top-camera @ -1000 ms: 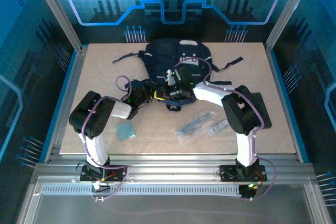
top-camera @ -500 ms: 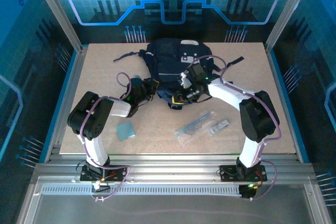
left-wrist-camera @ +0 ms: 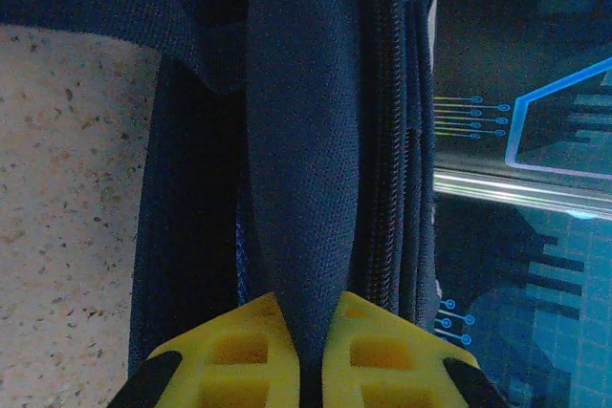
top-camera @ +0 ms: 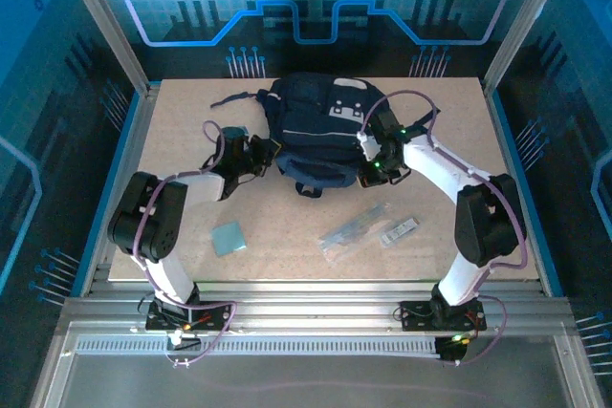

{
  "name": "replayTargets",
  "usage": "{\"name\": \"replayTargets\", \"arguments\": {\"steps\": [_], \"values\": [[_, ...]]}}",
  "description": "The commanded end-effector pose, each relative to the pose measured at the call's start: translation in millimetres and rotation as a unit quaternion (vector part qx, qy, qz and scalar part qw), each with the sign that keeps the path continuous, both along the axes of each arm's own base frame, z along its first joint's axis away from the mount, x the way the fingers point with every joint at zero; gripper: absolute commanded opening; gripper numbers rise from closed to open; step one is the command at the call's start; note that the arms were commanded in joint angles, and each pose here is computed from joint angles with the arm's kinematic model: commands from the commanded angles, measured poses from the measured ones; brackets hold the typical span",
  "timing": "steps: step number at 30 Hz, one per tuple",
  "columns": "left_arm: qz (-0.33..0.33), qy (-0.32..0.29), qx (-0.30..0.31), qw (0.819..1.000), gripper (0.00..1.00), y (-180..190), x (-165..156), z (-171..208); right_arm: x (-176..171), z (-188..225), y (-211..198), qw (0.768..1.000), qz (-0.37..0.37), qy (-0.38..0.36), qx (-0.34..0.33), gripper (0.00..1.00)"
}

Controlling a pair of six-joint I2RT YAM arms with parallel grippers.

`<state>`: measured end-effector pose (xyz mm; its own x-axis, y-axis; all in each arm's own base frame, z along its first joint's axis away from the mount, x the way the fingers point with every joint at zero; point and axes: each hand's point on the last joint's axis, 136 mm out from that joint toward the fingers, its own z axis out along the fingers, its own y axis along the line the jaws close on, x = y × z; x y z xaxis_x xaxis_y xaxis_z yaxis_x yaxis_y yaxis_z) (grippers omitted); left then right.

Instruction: Pack the student bag

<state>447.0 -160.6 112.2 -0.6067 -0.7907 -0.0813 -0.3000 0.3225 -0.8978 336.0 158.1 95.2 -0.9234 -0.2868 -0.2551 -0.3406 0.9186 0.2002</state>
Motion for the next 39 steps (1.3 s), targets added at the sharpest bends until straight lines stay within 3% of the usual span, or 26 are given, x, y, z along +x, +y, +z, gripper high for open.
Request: {"name": "replayTargets", "arguments": {"steps": [1,4,5,7,10,12,20,27,31,33,35,37,39], "values": [[0.040,-0.065,0.052,0.996,0.00,47.5,24.5,44.4,4.2,5.0,-46.5,0.997,-0.008,-0.003,-0.079,0.00],[0.026,-0.049,0.056,0.997,0.00,45.5,24.4,45.0,16.7,26.4,-3.6,0.999,0.009,-0.011,0.029,0.00],[0.023,-0.042,0.056,0.997,0.04,43.9,22.4,43.4,19.3,34.5,14.6,0.997,0.018,-0.012,0.069,0.00],[0.025,-0.027,0.057,0.998,0.49,43.4,14.6,42.9,23.9,54.2,56.7,0.988,0.039,-0.017,0.150,0.00],[0.034,-0.012,0.076,0.996,0.76,48.5,-3.3,47.5,31.5,84.7,108.7,0.967,0.060,-0.017,0.247,0.00],[0.044,-0.006,0.093,0.995,0.88,53.9,-19.2,54.4,40.5,100.1,131.5,0.958,0.064,-0.024,0.279,0.00],[0.097,0.005,0.100,0.990,0.91,51.6,-86.9,79.1,52.6,125.8,199.2,0.948,0.107,-0.052,0.296,0.00],[0.141,0.012,0.060,0.988,0.94,39.7,-85.1,72.0,34.0,132.6,228.2,0.934,0.119,-0.032,0.335,0.00],[0.167,0.013,0.051,0.985,0.91,36.9,-67.7,60.9,11.1,141.8,234.6,0.925,0.138,-0.021,0.354,0.00],[0.177,0.010,0.059,0.982,0.83,37.9,-55.8,55.2,-2.4,141.5,232.7,0.923,0.148,-0.014,0.355,0.00],[0.176,-0.013,0.061,0.982,0.57,36.2,-41.8,56.8,-16.1,136.2,225.8,0.923,0.159,-0.003,0.352,0.00],[0.183,-0.029,0.063,0.981,0.03,40.6,-33.1,60.9,-33.6,116.8,212.6,0.927,0.187,0.012,0.326,0.00],[0.182,-0.041,0.069,0.980,0.00,47.7,-29.0,70.4,-41.6,87.7,189.8,0.943,0.205,0.018,0.263,0.00]]}}
